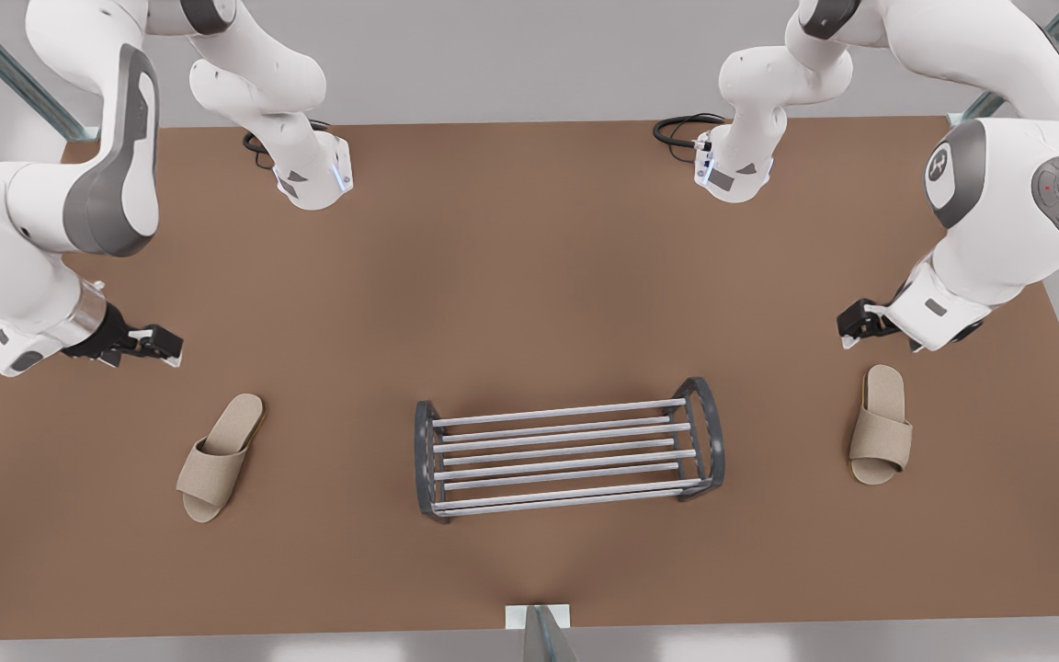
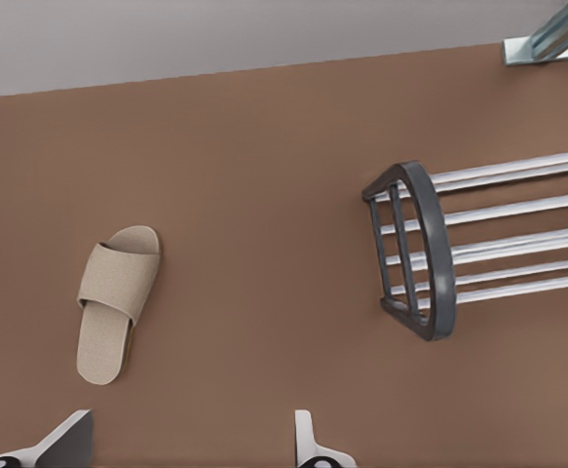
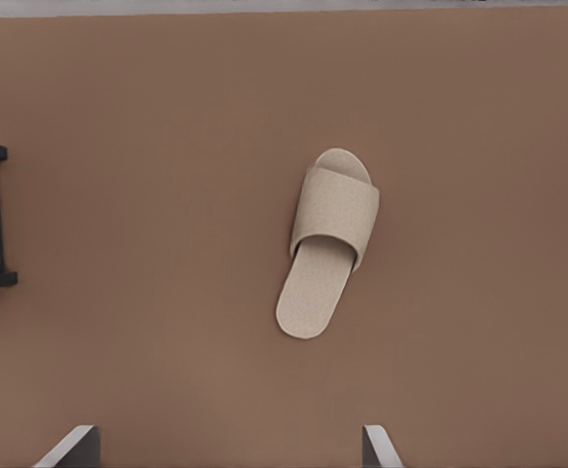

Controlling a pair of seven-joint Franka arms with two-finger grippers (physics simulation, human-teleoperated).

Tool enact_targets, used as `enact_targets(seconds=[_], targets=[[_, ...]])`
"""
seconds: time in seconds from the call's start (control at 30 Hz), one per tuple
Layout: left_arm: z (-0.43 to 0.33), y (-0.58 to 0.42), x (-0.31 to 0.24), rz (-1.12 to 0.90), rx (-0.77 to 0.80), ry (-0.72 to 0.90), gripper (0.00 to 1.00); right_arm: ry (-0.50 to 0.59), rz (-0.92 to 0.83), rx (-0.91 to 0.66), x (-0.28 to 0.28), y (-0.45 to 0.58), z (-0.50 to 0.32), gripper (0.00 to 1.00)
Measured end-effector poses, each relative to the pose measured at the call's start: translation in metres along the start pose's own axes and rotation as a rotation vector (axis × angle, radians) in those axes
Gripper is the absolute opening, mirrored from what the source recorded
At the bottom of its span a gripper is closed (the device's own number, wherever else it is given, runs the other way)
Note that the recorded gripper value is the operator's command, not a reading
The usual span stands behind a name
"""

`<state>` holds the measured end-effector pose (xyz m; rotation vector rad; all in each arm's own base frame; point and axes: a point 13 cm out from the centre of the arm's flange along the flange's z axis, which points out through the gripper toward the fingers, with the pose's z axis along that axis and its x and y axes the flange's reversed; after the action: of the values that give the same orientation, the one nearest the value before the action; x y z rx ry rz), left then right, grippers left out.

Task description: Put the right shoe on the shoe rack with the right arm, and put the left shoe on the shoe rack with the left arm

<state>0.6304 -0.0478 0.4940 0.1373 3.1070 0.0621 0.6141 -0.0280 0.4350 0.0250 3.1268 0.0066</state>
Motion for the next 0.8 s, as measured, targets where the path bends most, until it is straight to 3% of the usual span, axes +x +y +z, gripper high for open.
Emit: enact_targets(seconds=[0.1, 0.2, 0.33, 0.5, 0.63, 0.8], targets=[[0.004, 0.002, 0.0, -0.005, -0.009, -0.002, 1.0, 0.004, -0.043, 0.005, 0.002, 0.017, 0.003, 1.0], [0.043, 0.022, 0.031, -0.124, 0.058, 0.025, 1.0, 0.054, -0.213, 0.088, 0.015, 0.068, 0.031, 1.0], [0.141, 0.07, 0.071, -0.473, 0.386, 0.041, 1.0, 0.064, -0.555, 0.345, 0.042, 0.136, 0.096, 1.0], [0.247, 0.145, 0.101, -0.938, 0.8, -0.135, 1.0, -0.006, -0.805, 0.662, 0.02, 0.053, 0.161, 1.0], [0.299, 0.167, 0.092, -0.961, 0.808, -0.353, 1.0, -0.042, -1.224, 0.992, 0.01, 0.049, 0.223, 1.0], [0.354, 0.209, 0.132, -0.905, 0.686, -0.513, 1.0, -0.112, -1.554, 1.183, 0.022, 0.038, 0.298, 1.0]])
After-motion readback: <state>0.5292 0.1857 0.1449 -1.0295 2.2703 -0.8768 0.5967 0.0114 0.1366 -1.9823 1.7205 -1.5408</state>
